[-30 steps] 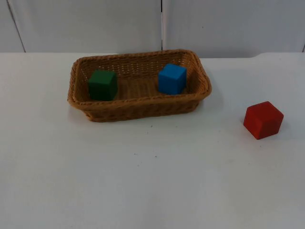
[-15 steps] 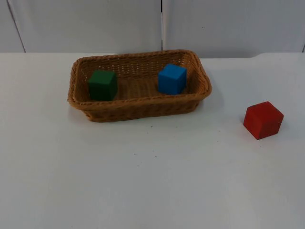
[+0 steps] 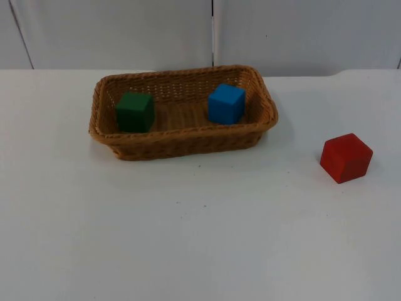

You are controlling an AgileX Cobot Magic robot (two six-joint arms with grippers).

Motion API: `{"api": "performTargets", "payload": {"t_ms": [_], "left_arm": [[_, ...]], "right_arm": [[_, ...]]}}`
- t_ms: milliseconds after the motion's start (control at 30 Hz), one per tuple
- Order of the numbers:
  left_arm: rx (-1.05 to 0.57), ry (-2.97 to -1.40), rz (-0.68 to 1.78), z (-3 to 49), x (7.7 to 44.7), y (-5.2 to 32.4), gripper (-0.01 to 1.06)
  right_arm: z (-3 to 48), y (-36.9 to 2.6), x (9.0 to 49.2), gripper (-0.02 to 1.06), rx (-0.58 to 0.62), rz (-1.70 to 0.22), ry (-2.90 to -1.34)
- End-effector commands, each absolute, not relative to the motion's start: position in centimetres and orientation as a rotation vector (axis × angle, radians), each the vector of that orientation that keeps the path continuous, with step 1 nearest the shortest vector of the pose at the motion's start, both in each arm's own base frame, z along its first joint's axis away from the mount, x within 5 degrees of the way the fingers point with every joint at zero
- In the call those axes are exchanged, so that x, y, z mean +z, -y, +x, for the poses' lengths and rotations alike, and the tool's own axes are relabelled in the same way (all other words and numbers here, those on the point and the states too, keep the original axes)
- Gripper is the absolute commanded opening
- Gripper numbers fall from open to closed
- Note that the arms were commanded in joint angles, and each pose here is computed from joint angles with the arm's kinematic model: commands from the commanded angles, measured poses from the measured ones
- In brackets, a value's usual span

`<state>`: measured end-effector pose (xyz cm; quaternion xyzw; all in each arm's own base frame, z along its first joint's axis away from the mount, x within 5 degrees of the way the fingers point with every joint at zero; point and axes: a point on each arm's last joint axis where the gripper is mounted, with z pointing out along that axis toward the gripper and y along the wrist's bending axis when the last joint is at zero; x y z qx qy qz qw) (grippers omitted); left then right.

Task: Pick up one cube with each hand and place exactly two cubes into the same basket, leaving the remaining cube outside.

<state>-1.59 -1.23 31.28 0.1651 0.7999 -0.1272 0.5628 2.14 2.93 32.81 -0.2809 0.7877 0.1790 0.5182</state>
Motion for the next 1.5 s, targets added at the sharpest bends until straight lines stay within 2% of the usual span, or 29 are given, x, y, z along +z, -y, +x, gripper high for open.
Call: {"api": "performTargets", "payload": {"t_ms": [0, 100, 333, 633, 967, 1467], "left_arm": [[-0.293, -1.899, 0.352, -1.5, 30.4, 1.0, 0.73], [-0.259, -1.935, 0.321, -1.1, 29.3, 0.8, 0.73], [-0.215, -1.988, 0.313, -0.8, 28.4, 0.5, 0.73], [-0.195, -1.999, 0.315, -0.8, 28.2, 0.4, 0.73], [-0.194, -2.001, 0.313, -0.8, 28.2, 0.4, 0.73], [-0.194, -2.001, 0.313, -0.8, 28.2, 0.4, 0.73]], "right_arm": [[1.7, -2.5, 32.6, 0.77, 0.415, -0.646, -1.904], [0.9, -1.6, 32.2, 0.77, 0.366, -0.632, -1.915], [-1.1, -0.4, 31.4, 0.77, 0.332, -0.635, -1.907], [-2.4, 0.7, 31.0, 0.77, 0.329, -0.562, -1.883], [-0.9, -0.1, 28.2, 0.77, 0.335, -0.558, -1.974], [-0.9, 0.0, 28.0, 0.77, 0.324, -0.561, -1.985]]}}
